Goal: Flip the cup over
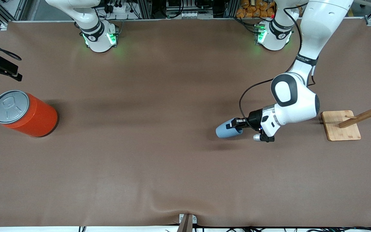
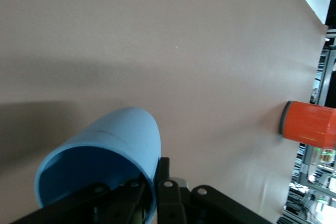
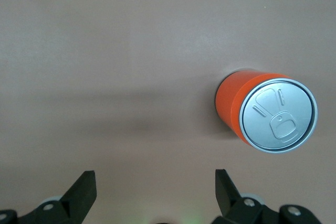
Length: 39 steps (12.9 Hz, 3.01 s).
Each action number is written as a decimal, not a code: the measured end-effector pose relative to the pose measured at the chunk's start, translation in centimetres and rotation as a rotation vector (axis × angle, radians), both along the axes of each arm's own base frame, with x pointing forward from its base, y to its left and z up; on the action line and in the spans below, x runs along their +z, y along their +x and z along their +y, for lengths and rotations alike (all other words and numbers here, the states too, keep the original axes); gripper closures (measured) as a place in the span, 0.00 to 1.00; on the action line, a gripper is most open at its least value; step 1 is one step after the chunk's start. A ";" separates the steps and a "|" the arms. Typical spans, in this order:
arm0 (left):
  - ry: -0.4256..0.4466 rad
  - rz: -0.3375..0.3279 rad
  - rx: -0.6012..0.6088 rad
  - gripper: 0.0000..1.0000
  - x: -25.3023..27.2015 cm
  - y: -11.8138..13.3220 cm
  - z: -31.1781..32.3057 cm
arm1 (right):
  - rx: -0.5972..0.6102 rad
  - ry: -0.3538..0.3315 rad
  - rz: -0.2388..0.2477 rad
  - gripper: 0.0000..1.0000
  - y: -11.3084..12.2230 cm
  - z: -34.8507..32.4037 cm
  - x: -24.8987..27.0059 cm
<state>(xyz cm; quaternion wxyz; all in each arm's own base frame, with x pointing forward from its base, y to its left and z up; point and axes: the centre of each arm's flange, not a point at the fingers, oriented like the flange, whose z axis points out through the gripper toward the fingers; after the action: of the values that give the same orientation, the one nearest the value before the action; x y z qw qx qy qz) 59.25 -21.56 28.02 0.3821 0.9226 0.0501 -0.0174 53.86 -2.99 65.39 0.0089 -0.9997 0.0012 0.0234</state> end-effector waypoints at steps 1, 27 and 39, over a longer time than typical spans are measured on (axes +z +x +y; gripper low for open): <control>0.010 -0.008 -0.005 0.94 0.1 0.2 0.3 | 0.000 0.000 0.002 0.00 0.0 0.0 0.0; 0.813 0.077 -0.417 0.94 -0.8 1.9 9.2 | 0.005 0.001 0.006 0.00 -0.1 0.1 0.0; 0.823 -0.035 -0.333 0.37 1.8 4.9 10.0 | 0.005 0.001 0.006 0.00 -0.1 0.1 0.0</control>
<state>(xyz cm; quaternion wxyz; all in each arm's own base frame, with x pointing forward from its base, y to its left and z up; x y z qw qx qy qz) 64.19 -11.60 29.82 -0.0245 0.9935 -0.1030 -0.0418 53.72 -2.86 65.44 0.0092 -0.9996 -0.0015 0.0262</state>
